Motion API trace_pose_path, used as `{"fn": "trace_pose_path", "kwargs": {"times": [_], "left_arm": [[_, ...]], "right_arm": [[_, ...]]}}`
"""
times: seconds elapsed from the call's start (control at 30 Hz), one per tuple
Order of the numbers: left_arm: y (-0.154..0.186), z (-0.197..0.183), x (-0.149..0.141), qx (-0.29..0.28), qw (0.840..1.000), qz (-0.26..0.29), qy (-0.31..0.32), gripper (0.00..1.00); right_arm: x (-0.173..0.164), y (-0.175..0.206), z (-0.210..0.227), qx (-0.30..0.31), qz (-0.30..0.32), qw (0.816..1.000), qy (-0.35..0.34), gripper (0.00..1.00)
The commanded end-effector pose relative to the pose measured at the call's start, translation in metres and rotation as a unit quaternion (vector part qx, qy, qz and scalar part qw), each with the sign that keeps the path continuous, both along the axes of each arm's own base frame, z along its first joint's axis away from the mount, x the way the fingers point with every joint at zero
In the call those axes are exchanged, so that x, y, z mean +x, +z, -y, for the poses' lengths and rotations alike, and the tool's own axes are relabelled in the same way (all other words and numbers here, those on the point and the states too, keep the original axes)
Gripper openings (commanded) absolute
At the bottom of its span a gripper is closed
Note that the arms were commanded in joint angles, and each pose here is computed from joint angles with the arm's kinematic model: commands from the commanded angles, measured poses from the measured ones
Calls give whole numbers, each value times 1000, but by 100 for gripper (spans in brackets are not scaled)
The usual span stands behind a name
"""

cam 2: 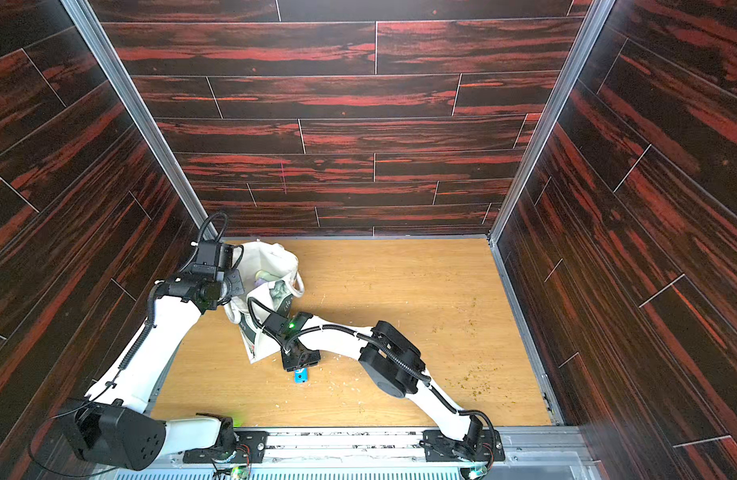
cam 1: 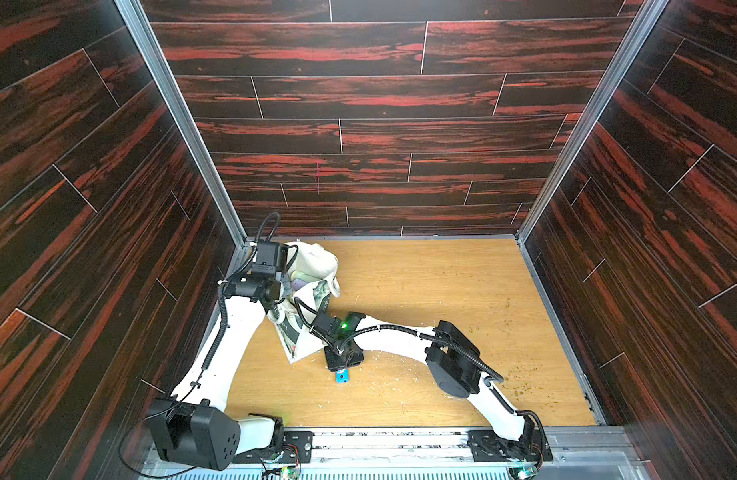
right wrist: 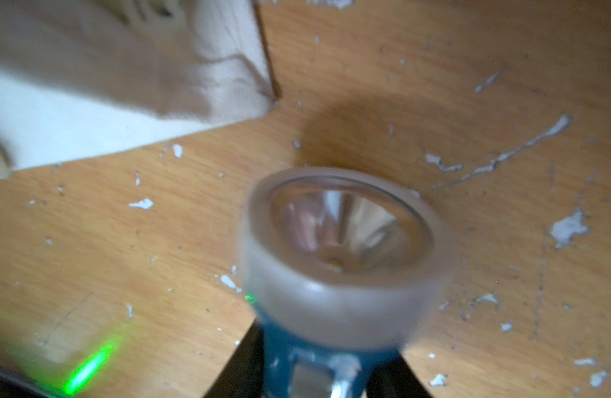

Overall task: Put the flashlights into the tote bags
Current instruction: Pick up the flashlight from the center of the board, then place the flashlight in the canvas bag.

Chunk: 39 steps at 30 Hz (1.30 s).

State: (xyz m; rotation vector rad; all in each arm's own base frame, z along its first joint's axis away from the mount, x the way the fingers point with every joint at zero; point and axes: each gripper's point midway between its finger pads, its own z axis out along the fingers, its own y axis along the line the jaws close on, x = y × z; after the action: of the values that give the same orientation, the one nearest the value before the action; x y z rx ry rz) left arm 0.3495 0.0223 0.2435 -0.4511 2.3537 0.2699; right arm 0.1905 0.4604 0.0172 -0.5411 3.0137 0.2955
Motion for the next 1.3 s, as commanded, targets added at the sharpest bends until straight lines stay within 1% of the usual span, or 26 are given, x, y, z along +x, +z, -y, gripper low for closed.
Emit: {"fn": "trace_pose_path", "kwargs": {"times": [0.0,0.13,0.23,0.3,0.4,0.47,0.53,0.63,0.77,0.87,0.97,1.1,1.13,1.27], "left_arm": [[20,-3,-2,-6,999,39,10,0],[21,5,-1,-24,999,44,-7,0],[26,14,2,-45,997,60,-27,0],[30,22,4,-61,995,69,-45,0],[34,38,7,-91,990,76,-81,0],[38,50,9,-111,984,84,-108,0],[40,60,11,-128,979,88,-133,0],[42,76,13,-155,969,93,-167,0],[44,95,14,-194,955,96,-205,0],[44,108,13,-214,945,95,-229,0],[47,121,11,-231,935,95,-253,0],[48,141,5,-248,922,89,-286,0],[53,147,7,-250,916,100,-297,0],[55,163,4,-259,905,101,-322,0]], "right_arm": [[-7,-26,22,-45,-18,999,-11,38],[0,-2,23,-8,13,1000,-26,29],[10,26,30,27,61,997,-46,24],[17,46,37,52,91,993,-61,23],[27,75,56,76,137,983,-93,21],[33,90,77,75,168,974,-129,21],[36,100,97,72,185,966,-162,21],[39,117,122,81,212,954,-197,18],[42,141,141,93,236,943,-217,8],[45,161,146,114,253,936,-217,6],[47,184,143,154,272,929,-199,6],[47,216,129,227,282,920,-152,6],[46,224,125,243,283,917,-139,6],[44,248,113,283,288,910,-98,7]]}}
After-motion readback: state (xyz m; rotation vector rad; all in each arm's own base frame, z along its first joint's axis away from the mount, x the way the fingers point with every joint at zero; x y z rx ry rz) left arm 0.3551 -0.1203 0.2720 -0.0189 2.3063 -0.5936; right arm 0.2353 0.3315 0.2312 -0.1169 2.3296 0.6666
